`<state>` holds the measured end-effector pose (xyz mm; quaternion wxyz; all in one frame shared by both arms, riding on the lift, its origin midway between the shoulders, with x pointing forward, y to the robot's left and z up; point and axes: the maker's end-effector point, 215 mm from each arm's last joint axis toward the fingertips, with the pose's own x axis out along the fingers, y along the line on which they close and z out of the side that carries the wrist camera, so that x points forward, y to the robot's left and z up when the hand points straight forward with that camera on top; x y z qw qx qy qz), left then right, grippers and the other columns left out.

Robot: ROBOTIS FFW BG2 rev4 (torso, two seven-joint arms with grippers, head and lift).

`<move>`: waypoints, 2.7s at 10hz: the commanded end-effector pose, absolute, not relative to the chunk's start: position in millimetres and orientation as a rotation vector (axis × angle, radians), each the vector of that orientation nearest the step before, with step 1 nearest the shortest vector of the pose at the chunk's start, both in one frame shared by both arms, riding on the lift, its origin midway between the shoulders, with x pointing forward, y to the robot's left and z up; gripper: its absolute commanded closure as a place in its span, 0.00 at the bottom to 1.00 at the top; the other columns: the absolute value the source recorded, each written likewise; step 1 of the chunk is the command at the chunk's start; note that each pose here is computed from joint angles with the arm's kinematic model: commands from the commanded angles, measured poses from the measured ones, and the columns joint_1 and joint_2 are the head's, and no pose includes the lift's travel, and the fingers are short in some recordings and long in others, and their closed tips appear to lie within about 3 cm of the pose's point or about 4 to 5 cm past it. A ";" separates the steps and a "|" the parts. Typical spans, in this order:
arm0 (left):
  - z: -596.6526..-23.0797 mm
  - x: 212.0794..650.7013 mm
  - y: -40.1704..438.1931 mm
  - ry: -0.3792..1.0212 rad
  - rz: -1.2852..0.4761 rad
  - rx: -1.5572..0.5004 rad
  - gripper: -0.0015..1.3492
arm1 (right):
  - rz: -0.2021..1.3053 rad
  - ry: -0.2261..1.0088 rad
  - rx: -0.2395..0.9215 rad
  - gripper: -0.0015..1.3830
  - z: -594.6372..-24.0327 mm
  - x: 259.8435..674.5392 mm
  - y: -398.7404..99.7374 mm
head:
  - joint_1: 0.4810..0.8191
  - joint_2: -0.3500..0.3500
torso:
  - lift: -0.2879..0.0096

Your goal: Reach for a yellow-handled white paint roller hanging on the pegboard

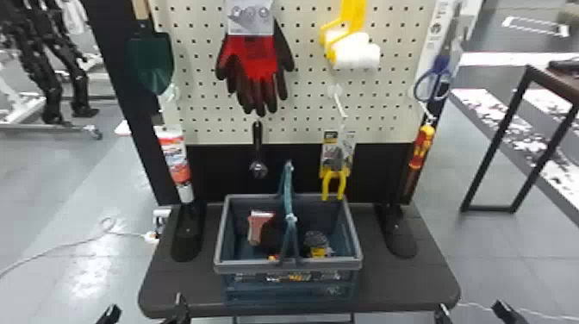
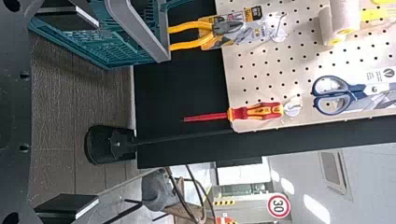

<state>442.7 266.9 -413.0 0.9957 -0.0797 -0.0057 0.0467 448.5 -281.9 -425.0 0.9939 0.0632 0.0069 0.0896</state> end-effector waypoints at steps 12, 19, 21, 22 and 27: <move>-413.0 442.7 266.9 -0.011 0.094 -0.160 0.00 | 0.178 0.013 0.132 0.00 -425.3 448.4 -280.5 | 0.20 0.50 | 0.63; -413.0 442.7 266.9 -0.011 0.094 -0.160 0.00 | 0.178 0.013 0.132 0.00 -425.3 448.4 -280.5 | 0.20 0.50 | 0.63; -413.0 442.7 266.9 -0.011 0.094 -0.160 0.00 | 0.178 0.013 0.132 0.00 -425.3 448.4 -280.5 | 0.20 0.50 | 0.63; -413.0 442.7 266.9 -0.011 0.094 -0.160 0.00 | 0.178 0.013 0.132 0.00 -425.3 448.4 -280.5 | 0.20 0.50 | 0.63; -413.0 442.7 266.9 -0.011 0.094 -0.160 0.00 | 0.178 0.013 0.132 0.00 -425.3 448.4 -280.5 | 0.20 0.50 | 0.63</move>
